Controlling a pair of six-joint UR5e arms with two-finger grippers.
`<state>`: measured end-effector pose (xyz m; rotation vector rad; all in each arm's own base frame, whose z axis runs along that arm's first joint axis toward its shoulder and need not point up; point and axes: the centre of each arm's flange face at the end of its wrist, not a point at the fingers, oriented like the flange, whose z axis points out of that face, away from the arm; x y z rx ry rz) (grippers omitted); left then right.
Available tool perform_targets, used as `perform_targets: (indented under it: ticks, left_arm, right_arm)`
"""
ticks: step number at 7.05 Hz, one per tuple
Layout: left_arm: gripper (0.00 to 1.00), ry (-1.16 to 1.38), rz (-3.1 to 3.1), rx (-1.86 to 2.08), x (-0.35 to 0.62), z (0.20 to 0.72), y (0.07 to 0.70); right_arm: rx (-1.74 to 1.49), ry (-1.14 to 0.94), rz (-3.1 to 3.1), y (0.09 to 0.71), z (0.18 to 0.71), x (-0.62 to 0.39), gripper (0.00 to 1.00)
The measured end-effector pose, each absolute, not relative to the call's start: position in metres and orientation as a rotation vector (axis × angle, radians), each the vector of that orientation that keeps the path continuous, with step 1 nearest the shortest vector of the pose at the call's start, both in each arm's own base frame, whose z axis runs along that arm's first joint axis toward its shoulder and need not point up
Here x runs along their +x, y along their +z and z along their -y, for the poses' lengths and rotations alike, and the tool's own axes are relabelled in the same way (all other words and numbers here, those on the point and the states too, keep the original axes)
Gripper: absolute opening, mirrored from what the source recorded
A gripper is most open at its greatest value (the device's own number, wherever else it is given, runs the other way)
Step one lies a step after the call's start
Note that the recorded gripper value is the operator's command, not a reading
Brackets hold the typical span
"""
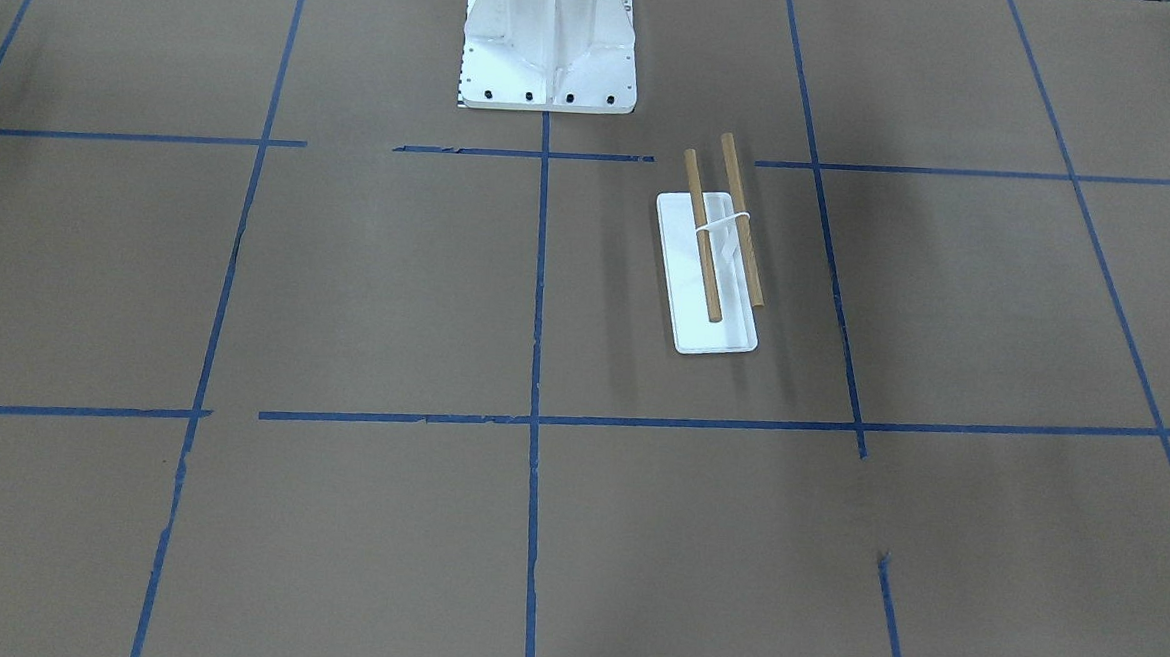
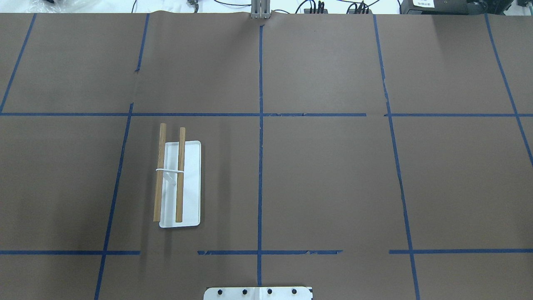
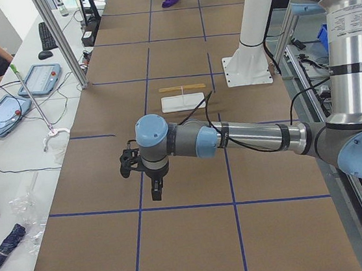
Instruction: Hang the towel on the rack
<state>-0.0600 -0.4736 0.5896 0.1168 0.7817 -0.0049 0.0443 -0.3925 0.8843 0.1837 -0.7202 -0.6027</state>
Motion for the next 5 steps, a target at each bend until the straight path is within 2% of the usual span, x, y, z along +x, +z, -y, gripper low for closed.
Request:
perform_targets:
  ticks: [1, 2, 5]
  left_arm:
    - [1.00, -0.004, -0.785, 0.117, -0.060, 0.474, 0.589]
    - [1.00, -0.004, -0.787, 0.118, -0.060, 0.474, 0.589]
    - [1.00, -0.003, -0.787, 0.122, -0.060, 0.475, 0.586]
  right_arm:
    - [0.182, -0.602, 0.721, 0.885, 0.393, 0.044, 0.26]
    - [0.182, -0.602, 0.721, 0.884, 0.394, 0.044, 0.00]
    - [0.203, -0.609, 0.720, 0.876, 0.404, 0.043, 0.00]
